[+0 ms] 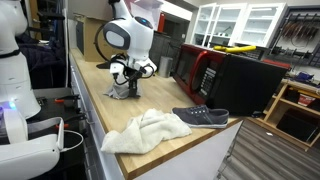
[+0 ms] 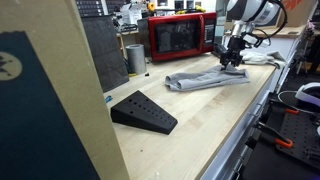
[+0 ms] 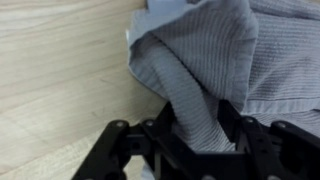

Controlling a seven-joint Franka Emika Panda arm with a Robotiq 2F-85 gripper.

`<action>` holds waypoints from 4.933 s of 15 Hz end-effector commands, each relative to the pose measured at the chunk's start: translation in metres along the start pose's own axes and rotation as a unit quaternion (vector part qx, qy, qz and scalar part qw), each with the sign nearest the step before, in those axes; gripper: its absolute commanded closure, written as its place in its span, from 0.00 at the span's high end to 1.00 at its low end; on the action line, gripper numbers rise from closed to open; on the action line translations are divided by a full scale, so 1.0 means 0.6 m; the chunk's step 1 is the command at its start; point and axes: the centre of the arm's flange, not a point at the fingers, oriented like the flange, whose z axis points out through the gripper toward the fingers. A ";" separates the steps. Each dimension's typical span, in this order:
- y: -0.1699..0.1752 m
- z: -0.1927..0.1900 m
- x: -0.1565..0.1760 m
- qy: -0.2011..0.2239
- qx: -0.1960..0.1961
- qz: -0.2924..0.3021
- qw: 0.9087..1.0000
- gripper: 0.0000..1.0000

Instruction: Fold the grey towel once from top to bottom and twice from right to left.

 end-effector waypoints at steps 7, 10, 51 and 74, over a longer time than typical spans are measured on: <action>-0.032 -0.056 -0.019 0.014 -0.003 -0.036 0.999 0.00; -0.027 -0.102 -0.033 0.038 -0.027 -0.045 0.998 0.01; -0.371 -0.127 0.010 0.135 -0.146 -0.086 0.976 0.01; -0.506 -0.062 0.004 0.126 -0.045 -0.009 0.991 0.01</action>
